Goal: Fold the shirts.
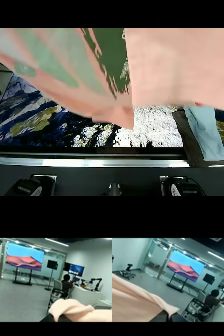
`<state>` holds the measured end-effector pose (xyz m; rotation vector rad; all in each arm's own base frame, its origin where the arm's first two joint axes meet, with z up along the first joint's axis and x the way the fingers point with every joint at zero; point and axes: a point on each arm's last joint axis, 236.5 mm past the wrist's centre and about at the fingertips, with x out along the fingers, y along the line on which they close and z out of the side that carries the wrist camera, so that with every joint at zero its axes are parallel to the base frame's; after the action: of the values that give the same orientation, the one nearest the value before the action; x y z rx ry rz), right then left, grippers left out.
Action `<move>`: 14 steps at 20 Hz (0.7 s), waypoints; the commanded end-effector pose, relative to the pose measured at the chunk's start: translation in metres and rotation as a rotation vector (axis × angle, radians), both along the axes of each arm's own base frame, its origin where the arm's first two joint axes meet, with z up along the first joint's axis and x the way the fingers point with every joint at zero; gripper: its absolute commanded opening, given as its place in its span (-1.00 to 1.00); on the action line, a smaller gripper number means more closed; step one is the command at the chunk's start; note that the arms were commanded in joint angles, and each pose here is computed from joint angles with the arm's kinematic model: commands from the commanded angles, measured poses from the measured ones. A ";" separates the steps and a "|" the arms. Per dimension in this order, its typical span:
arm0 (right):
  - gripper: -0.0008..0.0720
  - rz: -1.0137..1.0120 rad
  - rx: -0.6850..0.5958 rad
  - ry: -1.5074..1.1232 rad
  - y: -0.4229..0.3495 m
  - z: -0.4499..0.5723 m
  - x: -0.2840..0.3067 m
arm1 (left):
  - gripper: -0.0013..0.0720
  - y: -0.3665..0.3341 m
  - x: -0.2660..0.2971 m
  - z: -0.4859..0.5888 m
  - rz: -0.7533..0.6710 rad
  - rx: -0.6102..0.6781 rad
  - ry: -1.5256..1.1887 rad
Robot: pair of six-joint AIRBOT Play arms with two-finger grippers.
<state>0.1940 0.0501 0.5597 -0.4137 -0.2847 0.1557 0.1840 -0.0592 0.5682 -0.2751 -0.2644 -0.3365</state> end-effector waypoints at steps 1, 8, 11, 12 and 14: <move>-0.92 -0.036 -0.015 0.061 -0.007 -0.014 -0.004 | -0.89 -0.003 -0.010 0.006 -0.019 0.015 -0.028; -0.92 -0.071 -0.107 0.684 -0.024 -0.167 0.098 | -0.89 -0.027 0.072 -0.151 -0.022 0.230 0.432; -0.92 0.043 -0.097 1.094 -0.008 -0.288 0.150 | -0.89 -0.040 0.121 -0.274 -0.035 0.297 0.693; -0.92 0.085 -0.073 1.196 0.000 -0.326 0.168 | -0.89 -0.044 0.137 -0.314 -0.037 0.310 0.759; -0.91 0.138 -0.015 1.321 0.011 -0.391 0.204 | -0.89 -0.054 0.165 -0.374 -0.040 0.253 0.853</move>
<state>0.3700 0.0413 0.2625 -0.3488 0.7658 0.3952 0.3213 -0.1020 0.2851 -0.0983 0.4718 -0.2841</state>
